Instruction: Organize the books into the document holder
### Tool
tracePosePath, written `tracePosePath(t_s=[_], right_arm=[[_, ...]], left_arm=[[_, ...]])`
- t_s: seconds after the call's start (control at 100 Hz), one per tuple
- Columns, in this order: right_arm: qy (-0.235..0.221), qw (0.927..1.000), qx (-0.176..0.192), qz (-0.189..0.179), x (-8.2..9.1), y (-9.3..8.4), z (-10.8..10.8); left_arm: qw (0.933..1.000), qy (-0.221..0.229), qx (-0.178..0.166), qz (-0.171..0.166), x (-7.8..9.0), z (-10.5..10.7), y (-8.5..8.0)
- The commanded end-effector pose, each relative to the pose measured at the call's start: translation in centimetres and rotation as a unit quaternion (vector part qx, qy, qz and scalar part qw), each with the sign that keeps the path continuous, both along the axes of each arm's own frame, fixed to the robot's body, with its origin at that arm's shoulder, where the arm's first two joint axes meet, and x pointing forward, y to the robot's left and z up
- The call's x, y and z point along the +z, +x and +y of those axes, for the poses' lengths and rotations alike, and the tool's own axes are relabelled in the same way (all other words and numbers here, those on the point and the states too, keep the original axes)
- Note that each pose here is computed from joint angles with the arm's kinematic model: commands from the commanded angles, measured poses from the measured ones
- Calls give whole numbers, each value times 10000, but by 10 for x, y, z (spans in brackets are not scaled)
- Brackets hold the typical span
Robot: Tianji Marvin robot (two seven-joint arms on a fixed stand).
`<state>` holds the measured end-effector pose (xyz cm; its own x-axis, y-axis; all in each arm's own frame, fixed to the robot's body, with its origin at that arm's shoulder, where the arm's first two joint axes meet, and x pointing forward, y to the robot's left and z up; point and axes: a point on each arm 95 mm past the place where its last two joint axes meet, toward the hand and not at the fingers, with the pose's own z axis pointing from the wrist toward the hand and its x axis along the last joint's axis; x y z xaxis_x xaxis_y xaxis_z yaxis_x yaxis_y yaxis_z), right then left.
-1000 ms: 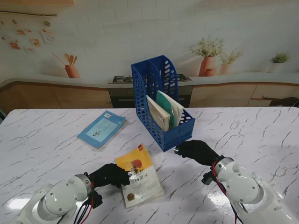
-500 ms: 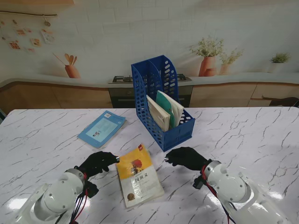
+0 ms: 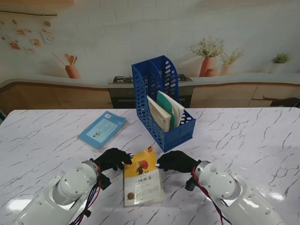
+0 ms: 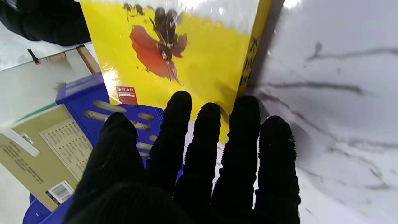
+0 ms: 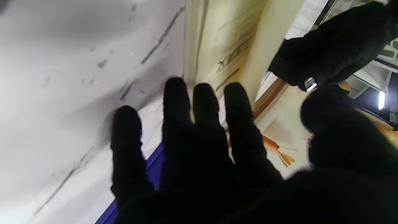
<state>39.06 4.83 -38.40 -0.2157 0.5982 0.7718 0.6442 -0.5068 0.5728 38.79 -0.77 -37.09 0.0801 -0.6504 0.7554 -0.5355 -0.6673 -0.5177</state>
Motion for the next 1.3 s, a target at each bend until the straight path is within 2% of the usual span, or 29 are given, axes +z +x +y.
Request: tracePosePath(t_s=[0.0, 0.26, 0.52, 0.95, 1.29], right_arm=[[7, 9999, 94, 60, -5, -6, 5], [-151, 9997, 180, 122, -5, -15, -5], [-431, 9985, 287, 159, 4, -26, -26], [-884, 9958, 130, 180, 18, -33, -55], [-1119, 9933, 60, 299, 16, -34, -68]], left_arm=[[9994, -198, -277, 115, -7, -14, -8], [9945, -478, -869, 345, -20, -39, -22], [9922, -598, -1008, 427, -21, -47, -34], [9869, -967, -1230, 390, -20, -66, -27], [9834, -1231, -1271, 407, -20, -82, -22]])
